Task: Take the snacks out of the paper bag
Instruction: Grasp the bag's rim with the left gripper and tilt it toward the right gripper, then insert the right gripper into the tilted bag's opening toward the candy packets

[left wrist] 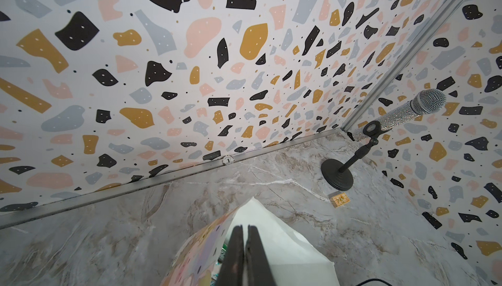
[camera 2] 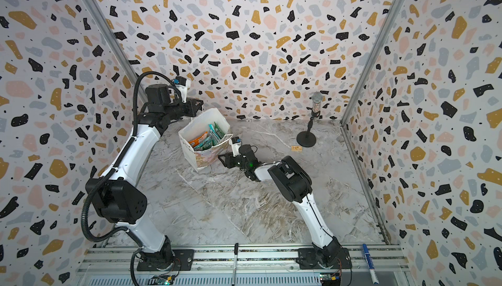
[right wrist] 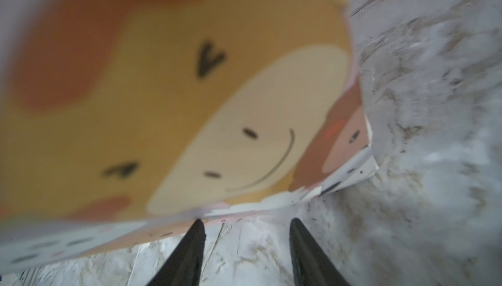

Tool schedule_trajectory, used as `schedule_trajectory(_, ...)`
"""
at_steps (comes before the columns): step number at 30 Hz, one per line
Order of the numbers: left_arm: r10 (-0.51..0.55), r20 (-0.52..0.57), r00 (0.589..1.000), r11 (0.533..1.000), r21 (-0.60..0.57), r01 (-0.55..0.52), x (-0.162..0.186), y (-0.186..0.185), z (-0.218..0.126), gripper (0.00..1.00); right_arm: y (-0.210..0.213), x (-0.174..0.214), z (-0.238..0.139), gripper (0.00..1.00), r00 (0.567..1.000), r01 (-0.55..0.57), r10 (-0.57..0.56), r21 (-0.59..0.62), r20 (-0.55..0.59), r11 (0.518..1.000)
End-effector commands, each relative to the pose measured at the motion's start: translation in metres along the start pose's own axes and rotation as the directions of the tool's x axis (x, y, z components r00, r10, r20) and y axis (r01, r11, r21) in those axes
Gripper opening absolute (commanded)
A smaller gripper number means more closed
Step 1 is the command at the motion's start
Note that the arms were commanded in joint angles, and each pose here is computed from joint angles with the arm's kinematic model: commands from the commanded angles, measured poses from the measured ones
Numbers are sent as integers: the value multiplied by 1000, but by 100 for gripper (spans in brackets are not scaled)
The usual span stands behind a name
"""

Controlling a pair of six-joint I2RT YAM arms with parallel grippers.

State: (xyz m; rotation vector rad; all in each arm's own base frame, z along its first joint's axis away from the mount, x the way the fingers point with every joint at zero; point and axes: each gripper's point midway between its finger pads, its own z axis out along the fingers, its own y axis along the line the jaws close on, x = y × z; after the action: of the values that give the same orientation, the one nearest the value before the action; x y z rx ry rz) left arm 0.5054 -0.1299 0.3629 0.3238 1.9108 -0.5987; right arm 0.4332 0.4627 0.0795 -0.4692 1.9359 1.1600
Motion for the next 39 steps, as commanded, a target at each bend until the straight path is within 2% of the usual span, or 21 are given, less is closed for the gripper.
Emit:
schedule_trajectory(1,118,147,982,991,47,-126,-37,-43,-29,0,3,-8,-6,52,1000,-12,12,3,7,1000)
schedule_trajectory(10,143,129,981,988,35,-149,1,-75,-40,0,-24,3,-71,55,999,-39,37,98,24,994)
schedule_trajectory(19,121,120,985,988,82,-131,37,-116,-48,0,-49,3,-158,56,1000,8,-10,256,6,967)
schedule_trajectory(25,124,93,988,982,131,-136,60,-145,-48,0,-53,-13,-212,55,998,35,-50,356,34,934)
schedule_trajectory(30,142,59,988,973,174,-150,76,-165,-45,0,-40,-37,-246,55,992,66,-106,413,74,908)
schedule_trajectory(33,149,48,988,972,175,-155,80,-166,-44,0,-18,-55,-258,54,983,101,-151,385,103,917)
schedule_trajectory(39,157,37,987,978,130,-161,81,-158,-44,0,40,-67,-266,52,966,208,-235,214,111,954)
